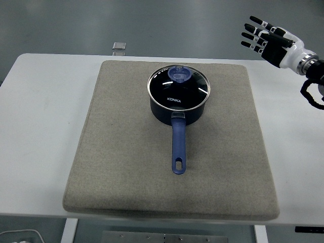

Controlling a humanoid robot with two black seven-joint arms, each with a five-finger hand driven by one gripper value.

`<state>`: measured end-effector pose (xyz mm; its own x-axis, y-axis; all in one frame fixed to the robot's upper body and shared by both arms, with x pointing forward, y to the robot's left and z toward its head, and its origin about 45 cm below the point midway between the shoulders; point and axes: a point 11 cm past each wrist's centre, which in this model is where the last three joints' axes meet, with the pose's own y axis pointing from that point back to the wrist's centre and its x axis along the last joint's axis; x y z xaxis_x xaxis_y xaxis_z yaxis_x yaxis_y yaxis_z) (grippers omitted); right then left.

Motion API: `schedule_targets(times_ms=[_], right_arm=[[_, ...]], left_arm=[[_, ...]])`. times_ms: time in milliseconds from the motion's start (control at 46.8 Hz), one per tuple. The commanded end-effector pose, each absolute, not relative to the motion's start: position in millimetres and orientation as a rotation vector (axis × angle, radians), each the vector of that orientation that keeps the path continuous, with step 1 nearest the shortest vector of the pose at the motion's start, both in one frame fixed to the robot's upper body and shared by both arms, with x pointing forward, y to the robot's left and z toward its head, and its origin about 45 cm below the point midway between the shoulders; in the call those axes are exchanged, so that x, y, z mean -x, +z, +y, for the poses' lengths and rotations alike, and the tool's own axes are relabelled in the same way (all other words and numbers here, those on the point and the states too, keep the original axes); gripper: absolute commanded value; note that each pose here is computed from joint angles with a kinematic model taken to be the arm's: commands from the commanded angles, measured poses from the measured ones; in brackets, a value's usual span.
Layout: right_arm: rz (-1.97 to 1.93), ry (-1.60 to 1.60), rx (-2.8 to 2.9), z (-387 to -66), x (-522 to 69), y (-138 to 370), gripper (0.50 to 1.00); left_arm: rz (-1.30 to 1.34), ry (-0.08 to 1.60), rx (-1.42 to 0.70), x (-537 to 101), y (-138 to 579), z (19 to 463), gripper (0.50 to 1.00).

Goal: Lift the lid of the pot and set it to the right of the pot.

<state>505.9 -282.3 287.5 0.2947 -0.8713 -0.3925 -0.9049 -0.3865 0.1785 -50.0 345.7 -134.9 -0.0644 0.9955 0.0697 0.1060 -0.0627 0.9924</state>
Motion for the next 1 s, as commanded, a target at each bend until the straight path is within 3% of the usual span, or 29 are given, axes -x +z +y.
schedule_targets(times_ms=[0,983], right_arm=[[1.696,0.668,2.463,-282.3,-505.9,287.4,0.913],[1.697,0.650,2.461,-281.1,-507.2,289.4,0.913]], left_arm=[[1.305,1.258,-1.303,50.0,-135.0,345.5,1.000],[1.292,1.269,-1.305,45.3,-135.1,346.8,1.000]])
